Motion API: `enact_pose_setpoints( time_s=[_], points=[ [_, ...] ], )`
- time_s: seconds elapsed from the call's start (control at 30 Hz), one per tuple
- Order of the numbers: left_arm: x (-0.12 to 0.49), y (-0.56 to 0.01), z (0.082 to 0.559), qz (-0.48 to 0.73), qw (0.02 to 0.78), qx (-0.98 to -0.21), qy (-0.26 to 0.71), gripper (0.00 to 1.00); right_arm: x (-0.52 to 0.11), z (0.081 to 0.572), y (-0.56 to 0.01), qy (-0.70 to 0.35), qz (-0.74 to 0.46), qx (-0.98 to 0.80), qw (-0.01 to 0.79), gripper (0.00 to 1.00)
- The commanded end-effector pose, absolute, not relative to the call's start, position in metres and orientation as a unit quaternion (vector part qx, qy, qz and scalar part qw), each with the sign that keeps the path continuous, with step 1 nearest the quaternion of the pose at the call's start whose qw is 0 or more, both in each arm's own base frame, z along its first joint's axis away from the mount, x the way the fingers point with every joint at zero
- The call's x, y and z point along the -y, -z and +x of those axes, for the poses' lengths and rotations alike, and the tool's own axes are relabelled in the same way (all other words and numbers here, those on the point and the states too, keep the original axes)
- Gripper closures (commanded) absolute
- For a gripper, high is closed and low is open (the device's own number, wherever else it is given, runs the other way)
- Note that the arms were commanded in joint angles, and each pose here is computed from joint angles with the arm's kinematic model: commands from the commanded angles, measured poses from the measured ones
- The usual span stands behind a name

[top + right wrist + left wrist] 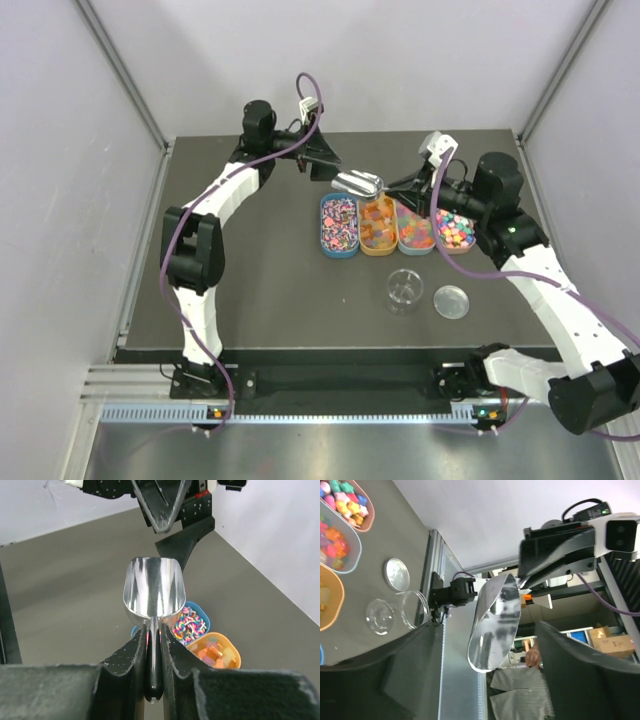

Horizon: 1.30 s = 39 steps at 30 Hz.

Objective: Pack the candies
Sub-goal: Scoop the fake candies from the storage box.

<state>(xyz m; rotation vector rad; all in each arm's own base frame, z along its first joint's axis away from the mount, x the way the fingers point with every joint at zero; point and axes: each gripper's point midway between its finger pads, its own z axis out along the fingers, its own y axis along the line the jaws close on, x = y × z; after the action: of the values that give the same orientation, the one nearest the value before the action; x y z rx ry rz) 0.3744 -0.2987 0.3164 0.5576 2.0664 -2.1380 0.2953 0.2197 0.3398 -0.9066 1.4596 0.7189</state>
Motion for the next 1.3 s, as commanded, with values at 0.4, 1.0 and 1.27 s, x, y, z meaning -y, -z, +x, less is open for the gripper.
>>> enact_pose_setpoints(
  time_s=[0.4, 1.0, 1.27],
  points=[
    [0.277, -0.252, 0.448, 0.235, 0.307, -0.837, 0.386, 0.01, -0.091, 0.309, -0.337, -0.065, -0.304, -0.763, 0.567, 1.0],
    [0.399, -0.225, 0.534, 0.284, 0.478, -0.735, 0.388, 0.26, -0.003, 0.298, -0.243, 0.03, -0.162, -0.889, 0.427, 1.0],
    [0.444, -0.192, 0.551, 0.267, 0.468, -0.675, 0.504, 0.25, -0.005, 0.302, -0.221, 0.015, -0.164, -0.918, 0.362, 1.0]
  ],
)
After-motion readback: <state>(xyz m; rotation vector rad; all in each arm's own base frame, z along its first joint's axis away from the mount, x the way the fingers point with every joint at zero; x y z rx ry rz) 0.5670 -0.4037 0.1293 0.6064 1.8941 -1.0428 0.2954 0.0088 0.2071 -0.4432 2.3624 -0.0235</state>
